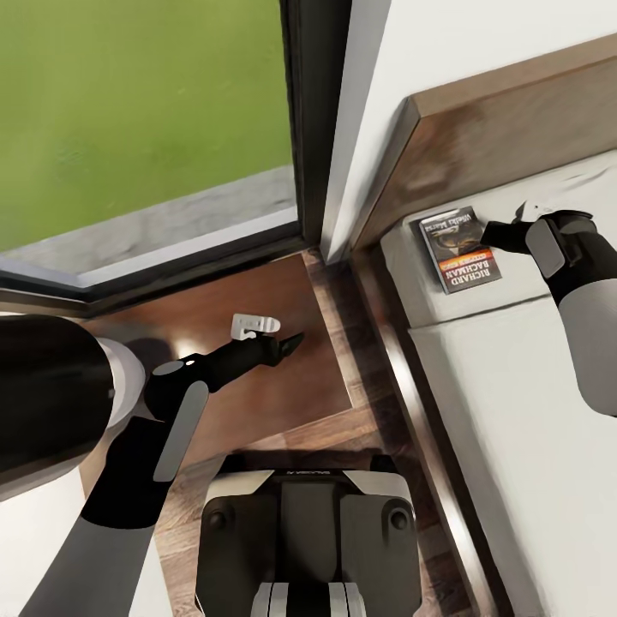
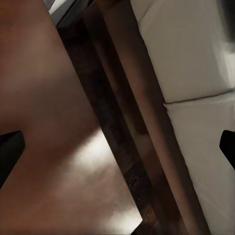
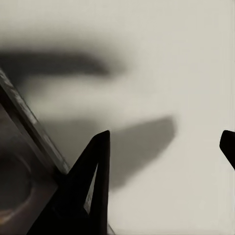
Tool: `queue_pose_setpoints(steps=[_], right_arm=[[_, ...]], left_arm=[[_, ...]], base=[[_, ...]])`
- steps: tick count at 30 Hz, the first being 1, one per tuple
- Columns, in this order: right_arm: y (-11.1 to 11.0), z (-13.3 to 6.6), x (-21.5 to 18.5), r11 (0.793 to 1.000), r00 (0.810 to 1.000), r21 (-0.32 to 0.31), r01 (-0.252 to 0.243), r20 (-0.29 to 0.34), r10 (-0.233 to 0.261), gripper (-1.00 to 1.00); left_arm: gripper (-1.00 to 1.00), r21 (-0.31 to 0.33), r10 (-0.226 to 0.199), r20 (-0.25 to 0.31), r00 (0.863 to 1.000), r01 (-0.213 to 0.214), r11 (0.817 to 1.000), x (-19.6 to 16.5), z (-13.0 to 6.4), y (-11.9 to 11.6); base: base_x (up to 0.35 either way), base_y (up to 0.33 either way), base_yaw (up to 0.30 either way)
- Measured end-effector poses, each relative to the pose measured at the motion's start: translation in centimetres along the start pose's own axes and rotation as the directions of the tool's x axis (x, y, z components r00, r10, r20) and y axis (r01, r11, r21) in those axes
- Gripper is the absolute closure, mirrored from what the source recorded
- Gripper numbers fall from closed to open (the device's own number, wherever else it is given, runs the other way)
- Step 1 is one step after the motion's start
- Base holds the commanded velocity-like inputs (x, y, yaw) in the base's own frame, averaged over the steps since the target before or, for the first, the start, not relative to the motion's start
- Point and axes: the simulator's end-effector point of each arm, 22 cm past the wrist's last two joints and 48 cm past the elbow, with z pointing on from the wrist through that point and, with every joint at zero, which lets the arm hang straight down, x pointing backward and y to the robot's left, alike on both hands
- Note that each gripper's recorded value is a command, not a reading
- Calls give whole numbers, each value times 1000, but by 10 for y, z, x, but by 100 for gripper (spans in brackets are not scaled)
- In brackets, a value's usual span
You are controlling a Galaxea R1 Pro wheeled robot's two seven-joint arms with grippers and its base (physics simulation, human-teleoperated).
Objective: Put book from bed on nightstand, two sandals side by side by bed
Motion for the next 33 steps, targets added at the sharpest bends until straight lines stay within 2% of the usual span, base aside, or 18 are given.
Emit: queue_pose_setpoints(steps=[33], right_arm=[[0,0,0,1000,1000,-1,1,0,-1,-100]], left_arm=[[-100,-1,0,2,1000,0,1000,-1,0,0]], base=[[-10,0,7]])
